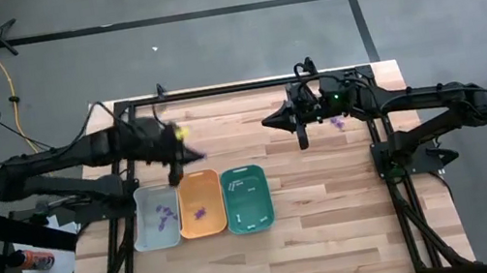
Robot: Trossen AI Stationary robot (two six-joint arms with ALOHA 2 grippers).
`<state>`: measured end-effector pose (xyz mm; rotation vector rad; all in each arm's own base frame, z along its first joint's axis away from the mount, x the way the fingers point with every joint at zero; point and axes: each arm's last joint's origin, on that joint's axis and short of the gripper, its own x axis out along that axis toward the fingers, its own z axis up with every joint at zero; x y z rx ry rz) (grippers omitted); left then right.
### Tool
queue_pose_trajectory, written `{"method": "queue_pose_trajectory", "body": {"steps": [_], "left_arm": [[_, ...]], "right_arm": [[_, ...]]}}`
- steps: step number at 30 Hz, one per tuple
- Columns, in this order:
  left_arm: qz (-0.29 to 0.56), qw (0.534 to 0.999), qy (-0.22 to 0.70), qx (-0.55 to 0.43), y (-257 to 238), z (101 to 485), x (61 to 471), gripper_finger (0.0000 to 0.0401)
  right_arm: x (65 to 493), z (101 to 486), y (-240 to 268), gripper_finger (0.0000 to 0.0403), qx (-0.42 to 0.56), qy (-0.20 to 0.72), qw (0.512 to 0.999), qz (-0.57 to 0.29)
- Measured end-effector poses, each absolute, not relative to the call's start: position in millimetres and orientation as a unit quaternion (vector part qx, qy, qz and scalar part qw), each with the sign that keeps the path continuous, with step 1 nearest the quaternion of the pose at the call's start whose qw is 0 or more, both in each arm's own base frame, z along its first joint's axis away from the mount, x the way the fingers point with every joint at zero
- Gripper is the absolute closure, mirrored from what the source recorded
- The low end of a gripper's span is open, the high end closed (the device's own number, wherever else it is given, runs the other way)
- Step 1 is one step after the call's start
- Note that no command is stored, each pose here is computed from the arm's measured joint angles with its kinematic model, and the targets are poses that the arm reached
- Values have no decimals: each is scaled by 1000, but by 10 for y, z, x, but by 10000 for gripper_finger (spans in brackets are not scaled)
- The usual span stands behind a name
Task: Sort Halloween decoration
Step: Put the purple spider toy into the yellow bin
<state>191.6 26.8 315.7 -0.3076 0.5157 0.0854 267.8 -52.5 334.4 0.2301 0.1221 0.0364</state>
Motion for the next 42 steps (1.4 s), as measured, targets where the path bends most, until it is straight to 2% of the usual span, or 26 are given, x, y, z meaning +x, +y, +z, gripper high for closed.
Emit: {"method": "queue_pose_trajectory", "body": {"steps": [4,8,14,22,28,34,42], "left_arm": [[21,911,396,-113,-43,2984,1852,401],[17,871,485,-78,-290,2697,1836,401],[1,835,548,-58,-440,2128,1937,401],[-8,783,622,-4,-408,1740,2125,401],[2,753,658,-4,-353,1547,2197,401],[5,748,664,-5,-340,1515,2206,397],[-1,767,642,-8,-348,1676,2247,339]], "right_arm": [[2675,3322,-524,402,116,72,991,17],[2673,3312,-526,402,107,77,991,16],[2671,3298,-528,402,107,83,991,12],[2670,3293,-530,402,108,86,990,9],[2665,3266,-528,402,112,100,989,7],[2660,3240,-526,402,117,113,987,6],[2660,3239,-526,402,118,114,986,6]]}}
